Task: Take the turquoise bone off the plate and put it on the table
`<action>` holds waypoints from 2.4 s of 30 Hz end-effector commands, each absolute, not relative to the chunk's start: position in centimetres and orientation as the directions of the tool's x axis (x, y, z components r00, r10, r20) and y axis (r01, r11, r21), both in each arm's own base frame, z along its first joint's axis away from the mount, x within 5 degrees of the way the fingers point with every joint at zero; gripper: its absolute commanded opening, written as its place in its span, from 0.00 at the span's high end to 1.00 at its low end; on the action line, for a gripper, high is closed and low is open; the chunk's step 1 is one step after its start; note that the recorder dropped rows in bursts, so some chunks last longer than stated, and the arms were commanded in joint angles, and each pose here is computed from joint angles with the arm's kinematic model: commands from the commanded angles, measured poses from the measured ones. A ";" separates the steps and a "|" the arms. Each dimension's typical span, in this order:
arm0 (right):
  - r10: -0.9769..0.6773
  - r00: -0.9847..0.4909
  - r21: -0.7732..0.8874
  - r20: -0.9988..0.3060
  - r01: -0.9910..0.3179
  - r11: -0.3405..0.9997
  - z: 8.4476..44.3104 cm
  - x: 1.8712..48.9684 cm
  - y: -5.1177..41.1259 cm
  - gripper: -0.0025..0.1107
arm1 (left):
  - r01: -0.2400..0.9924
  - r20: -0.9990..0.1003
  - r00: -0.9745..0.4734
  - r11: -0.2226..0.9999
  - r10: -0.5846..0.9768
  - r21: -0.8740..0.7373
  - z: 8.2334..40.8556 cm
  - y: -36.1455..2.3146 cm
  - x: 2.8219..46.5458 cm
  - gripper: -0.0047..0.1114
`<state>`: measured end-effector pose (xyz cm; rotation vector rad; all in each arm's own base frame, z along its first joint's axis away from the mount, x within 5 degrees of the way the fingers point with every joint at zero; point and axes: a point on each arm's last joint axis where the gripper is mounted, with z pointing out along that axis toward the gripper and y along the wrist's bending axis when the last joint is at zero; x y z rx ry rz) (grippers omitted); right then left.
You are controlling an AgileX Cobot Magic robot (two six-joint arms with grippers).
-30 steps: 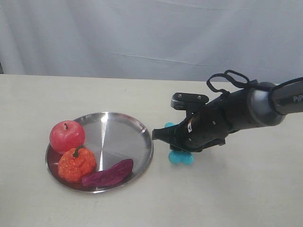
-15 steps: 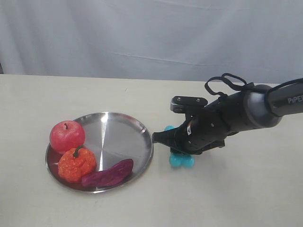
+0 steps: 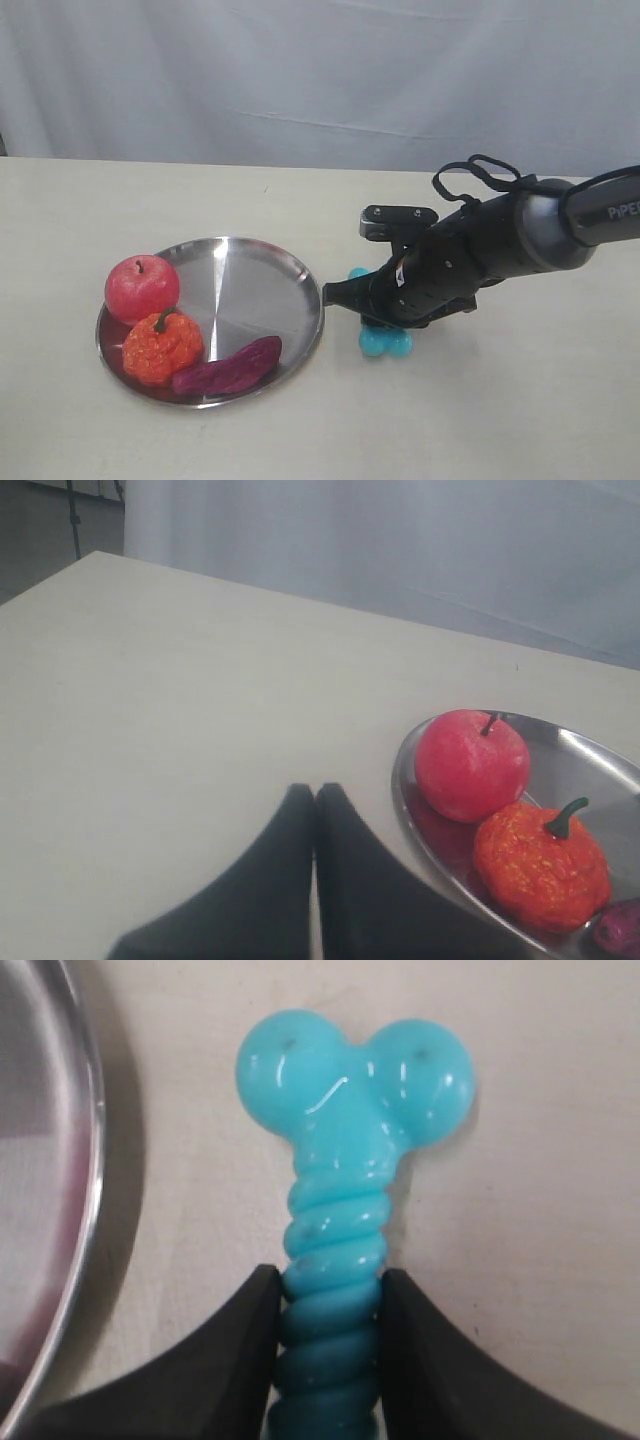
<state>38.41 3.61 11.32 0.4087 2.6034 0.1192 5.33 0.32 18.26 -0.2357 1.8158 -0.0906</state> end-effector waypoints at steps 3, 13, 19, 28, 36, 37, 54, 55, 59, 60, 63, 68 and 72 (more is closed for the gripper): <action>0.301 -0.831 0.151 -0.468 0.261 0.954 11.5 38.5 3.4 0.98 | -0.106 -0.949 -0.236 0.976 -0.211 -0.191 18.2 0.3 5.3 0.96; 0.313 -0.824 0.162 -0.473 0.267 0.950 11.6 38.6 3.4 0.51 | -0.106 -0.949 -0.236 0.976 -0.211 -0.191 18.2 0.3 5.3 0.96; 0.339 -0.805 0.187 -0.487 0.283 0.941 11.9 38.7 3.5 0.36 | -0.106 -0.949 -0.236 0.976 -0.211 -0.191 18.2 0.3 5.3 0.96; 0.342 -0.754 0.212 -0.560 0.268 0.940 17.3 38.0 3.3 0.36 | -0.106 -0.949 -0.236 0.976 -0.211 -0.191 18.2 0.3 5.3 0.96; 0.259 -0.674 0.182 -0.692 0.184 0.966 27.3 34.0 2.7 0.54 | -0.106 -0.949 -0.236 0.976 -0.211 -0.191 18.2 0.3 5.3 0.96; 0.242 -0.664 0.171 -0.707 0.172 0.970 28.6 33.2 2.5 0.60 | -0.106 -0.949 -0.236 0.976 -0.211 -0.191 18.2 0.3 5.3 0.96; 0.190 -0.415 0.155 -0.890 0.118 0.981 41.6 19.0 0.7 0.98 | -0.106 -0.949 -0.236 0.976 -0.211 -0.191 18.2 0.3 5.3 0.96; 0.193 -0.400 0.160 -0.896 0.116 0.980 41.9 18.6 0.7 0.98 | -0.106 -0.949 -0.236 0.976 -0.211 -0.191 18.2 0.3 5.3 0.96; 0.195 -0.344 0.168 -0.918 0.107 0.980 43.0 16.8 0.4 0.98 | -0.106 -0.949 -0.236 0.976 -0.211 -0.191 18.2 0.3 5.3 0.96; 0.197 -0.331 0.171 -0.923 0.104 0.980 43.2 16.3 0.4 0.98 | -0.106 -0.949 -0.236 0.976 -0.211 -0.191 18.2 0.3 5.3 0.96; 0.200 -0.300 0.178 -0.933 0.098 0.979 43.7 15.3 0.3 0.98 | -0.106 -0.949 -0.236 0.976 -0.211 -0.191 18.2 0.3 5.3 0.96; 0.203 -0.264 0.185 -0.943 0.092 0.978 44.3 14.1 0.2 0.98 | -0.106 -0.949 -0.236 0.976 -0.211 -0.191 18.2 0.3 5.3 0.96; 0.204 -0.252 0.188 -0.946 0.089 0.978 44.4 13.6 0.1 0.98 | -0.106 -0.949 -0.236 0.976 -0.211 -0.191 18.2 0.3 5.3 0.96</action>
